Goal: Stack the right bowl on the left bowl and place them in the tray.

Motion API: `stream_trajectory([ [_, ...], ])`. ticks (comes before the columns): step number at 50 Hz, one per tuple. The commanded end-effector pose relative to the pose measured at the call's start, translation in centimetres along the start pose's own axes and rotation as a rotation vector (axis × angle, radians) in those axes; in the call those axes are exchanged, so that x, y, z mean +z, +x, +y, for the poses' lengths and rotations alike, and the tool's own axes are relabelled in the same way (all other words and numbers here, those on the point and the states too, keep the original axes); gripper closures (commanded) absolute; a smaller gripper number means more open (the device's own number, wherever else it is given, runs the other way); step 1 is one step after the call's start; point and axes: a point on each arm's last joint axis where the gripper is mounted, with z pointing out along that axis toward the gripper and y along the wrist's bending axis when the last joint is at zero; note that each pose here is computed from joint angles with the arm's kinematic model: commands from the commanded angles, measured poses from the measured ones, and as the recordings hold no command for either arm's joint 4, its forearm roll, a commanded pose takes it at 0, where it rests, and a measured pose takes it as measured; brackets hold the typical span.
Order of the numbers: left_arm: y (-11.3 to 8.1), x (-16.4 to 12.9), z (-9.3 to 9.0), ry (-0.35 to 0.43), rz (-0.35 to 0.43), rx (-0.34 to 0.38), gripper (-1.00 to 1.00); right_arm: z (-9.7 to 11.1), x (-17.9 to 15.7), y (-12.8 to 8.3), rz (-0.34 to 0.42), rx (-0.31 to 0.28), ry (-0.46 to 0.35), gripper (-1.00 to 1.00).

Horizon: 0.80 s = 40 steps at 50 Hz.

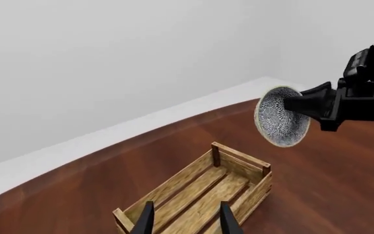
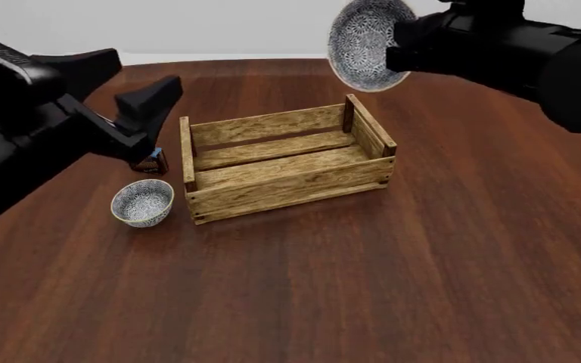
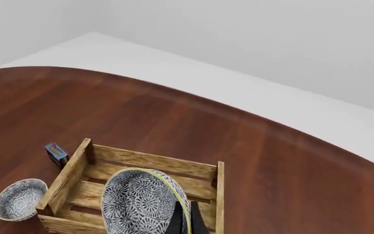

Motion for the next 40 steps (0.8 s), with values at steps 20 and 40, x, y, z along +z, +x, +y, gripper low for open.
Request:
stream_trajectory([
  [20, -0.2, 2.4, -1.7, 0.072, -0.012, -0.038, -1.00, 2.1, 2.2, 2.9, 0.016, -0.034, -0.056, 1.00],
  [40, 0.0, 2.9, -2.4, 0.099, -0.013, -0.053, -1.00, 4.3, 1.7, 3.7, 0.006, -0.069, -0.120, 1.00],
])
